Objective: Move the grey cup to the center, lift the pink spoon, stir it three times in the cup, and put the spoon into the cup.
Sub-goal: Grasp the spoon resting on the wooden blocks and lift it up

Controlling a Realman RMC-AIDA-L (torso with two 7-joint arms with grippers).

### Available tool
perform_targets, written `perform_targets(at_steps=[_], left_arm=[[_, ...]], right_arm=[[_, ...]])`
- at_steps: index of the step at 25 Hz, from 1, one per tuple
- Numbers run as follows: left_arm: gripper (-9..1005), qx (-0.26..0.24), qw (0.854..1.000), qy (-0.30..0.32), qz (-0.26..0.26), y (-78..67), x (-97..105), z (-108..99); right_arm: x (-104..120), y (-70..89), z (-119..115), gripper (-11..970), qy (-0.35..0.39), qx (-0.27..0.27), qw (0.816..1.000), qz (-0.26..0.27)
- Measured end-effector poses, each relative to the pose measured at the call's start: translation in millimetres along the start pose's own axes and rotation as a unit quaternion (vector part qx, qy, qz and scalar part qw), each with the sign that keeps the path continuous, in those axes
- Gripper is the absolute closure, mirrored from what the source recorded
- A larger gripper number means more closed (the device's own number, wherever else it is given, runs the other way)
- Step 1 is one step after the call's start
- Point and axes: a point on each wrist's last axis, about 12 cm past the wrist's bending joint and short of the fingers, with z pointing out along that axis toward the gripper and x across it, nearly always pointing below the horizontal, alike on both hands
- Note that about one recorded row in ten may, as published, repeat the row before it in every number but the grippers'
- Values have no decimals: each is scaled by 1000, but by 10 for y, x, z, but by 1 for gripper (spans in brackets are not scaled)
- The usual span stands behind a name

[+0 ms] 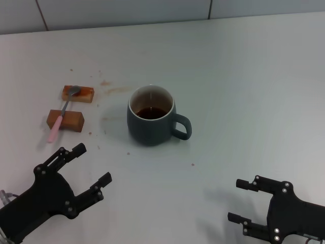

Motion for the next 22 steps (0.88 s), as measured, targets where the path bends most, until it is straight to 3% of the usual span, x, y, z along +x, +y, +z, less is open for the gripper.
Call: perform_targets(at_steps=[12,15,17,22], left_arm=[[235,-2,1000,-4,-1,-5,-5,-8],[236,-42,997,-40,-46,16,-53,-39],[237,-84,987,-87,-110,78,-120,-75],[239,-149,923,-184,-303,218,-195,-150]], right_arm=[[-1,-3,-2,292,0,-1,1000,-1],[-2,-5,-3,291,0,0,1000,-1],[-4,-10,0,291,0,1,1000,-1],[-7,-20,0,292,0,-1,1000,-1]])
